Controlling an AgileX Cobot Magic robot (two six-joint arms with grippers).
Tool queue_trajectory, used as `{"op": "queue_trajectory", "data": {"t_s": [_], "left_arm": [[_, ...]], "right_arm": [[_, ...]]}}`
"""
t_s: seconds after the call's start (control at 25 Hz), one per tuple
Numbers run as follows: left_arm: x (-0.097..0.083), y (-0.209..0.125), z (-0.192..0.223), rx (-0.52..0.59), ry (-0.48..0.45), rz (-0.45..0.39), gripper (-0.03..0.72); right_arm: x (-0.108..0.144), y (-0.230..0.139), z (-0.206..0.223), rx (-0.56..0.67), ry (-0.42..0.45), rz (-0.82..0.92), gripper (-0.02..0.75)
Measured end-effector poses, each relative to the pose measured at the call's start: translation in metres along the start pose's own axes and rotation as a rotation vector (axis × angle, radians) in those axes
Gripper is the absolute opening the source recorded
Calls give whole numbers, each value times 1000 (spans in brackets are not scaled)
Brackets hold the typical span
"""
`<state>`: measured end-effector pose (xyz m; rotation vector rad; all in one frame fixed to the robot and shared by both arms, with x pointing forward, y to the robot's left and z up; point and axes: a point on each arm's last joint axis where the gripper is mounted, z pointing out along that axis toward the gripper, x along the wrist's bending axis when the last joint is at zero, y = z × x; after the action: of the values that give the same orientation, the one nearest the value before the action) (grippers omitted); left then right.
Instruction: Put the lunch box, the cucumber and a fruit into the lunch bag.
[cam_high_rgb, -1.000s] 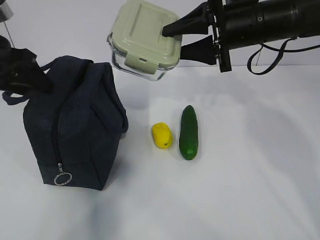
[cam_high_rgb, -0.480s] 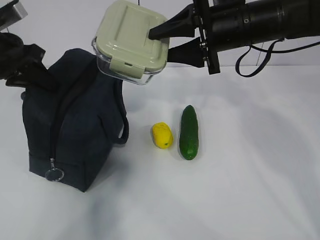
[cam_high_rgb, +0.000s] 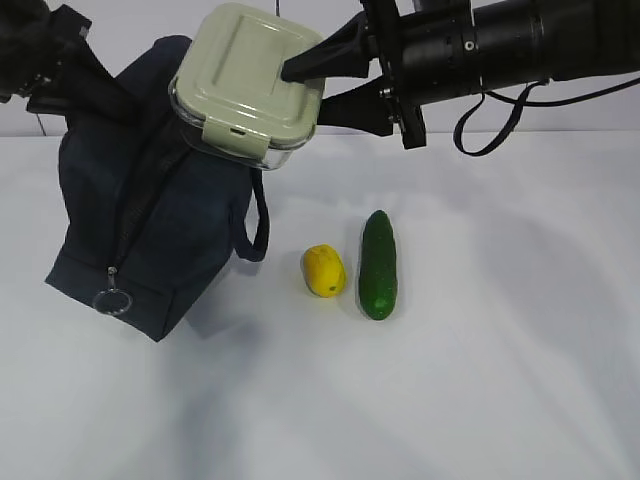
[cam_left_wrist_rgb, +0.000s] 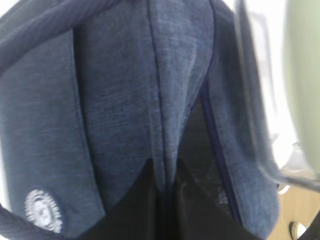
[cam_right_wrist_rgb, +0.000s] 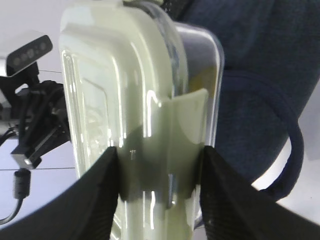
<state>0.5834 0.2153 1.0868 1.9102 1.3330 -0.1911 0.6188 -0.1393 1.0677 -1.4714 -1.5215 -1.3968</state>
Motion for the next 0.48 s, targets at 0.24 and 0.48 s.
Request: {"op": "queue_trajectory", "data": {"t_s": [0.24, 0.48], "left_arm": [[-10, 9, -5, -19, -10, 39, -1], [-20, 10, -15, -48, -23, 62, -1]], "right_arm": [[-9, 0, 6, 15, -7, 20, 353], [-42, 0, 21, 57, -27, 94, 353]]}}
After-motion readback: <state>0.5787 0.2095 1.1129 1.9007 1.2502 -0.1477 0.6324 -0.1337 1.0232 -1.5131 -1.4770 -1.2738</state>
